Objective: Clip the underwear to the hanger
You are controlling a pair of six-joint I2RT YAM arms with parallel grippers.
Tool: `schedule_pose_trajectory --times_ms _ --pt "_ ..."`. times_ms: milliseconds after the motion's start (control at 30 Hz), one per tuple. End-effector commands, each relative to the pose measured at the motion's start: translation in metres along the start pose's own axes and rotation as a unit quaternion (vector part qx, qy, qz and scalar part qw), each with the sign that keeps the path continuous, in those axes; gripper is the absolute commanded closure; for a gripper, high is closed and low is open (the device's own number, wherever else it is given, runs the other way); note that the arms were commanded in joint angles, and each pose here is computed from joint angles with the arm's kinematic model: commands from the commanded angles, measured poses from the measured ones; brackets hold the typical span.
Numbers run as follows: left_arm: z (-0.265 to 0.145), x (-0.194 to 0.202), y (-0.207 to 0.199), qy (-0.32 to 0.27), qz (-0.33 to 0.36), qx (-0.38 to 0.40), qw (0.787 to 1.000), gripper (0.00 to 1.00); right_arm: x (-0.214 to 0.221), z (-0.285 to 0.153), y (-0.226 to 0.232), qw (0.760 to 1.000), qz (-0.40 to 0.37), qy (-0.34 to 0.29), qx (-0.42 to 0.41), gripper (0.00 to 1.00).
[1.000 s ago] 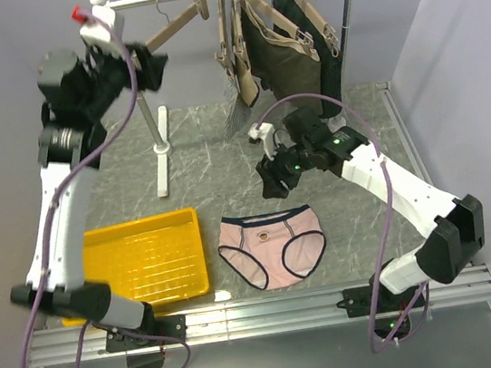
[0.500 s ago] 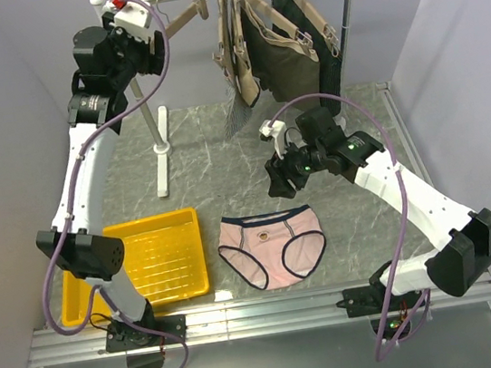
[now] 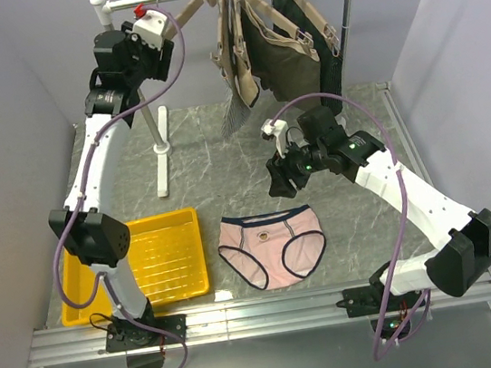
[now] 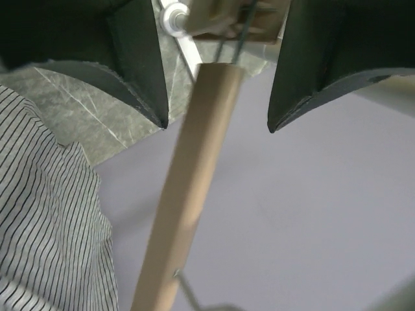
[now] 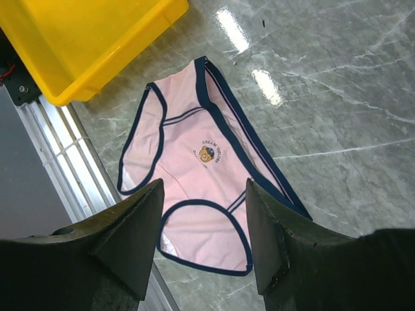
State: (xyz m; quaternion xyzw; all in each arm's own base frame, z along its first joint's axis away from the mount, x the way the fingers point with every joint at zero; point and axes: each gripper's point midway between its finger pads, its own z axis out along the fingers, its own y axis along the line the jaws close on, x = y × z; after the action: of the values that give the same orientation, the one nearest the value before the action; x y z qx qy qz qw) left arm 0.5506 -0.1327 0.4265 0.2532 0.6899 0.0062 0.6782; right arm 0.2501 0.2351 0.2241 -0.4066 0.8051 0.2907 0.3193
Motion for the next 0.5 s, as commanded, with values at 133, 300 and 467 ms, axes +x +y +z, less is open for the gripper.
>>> schedule_pose_trajectory --times_ms 133,300,467 --pt "0.000 -0.028 0.013 -0.040 0.012 -0.015 0.999 0.50 -0.005 -0.003 -0.001 1.000 -0.002 -0.020 -0.001 0.40" --pt "-0.006 -0.040 0.014 -0.056 0.007 -0.016 0.998 0.62 -0.007 -0.004 -0.001 1.000 -0.002 -0.023 0.000 0.40" --pt "-0.017 -0.055 0.013 -0.078 -0.002 -0.011 0.997 0.91 -0.008 -0.005 0.000 1.000 -0.003 -0.024 0.000 0.40"
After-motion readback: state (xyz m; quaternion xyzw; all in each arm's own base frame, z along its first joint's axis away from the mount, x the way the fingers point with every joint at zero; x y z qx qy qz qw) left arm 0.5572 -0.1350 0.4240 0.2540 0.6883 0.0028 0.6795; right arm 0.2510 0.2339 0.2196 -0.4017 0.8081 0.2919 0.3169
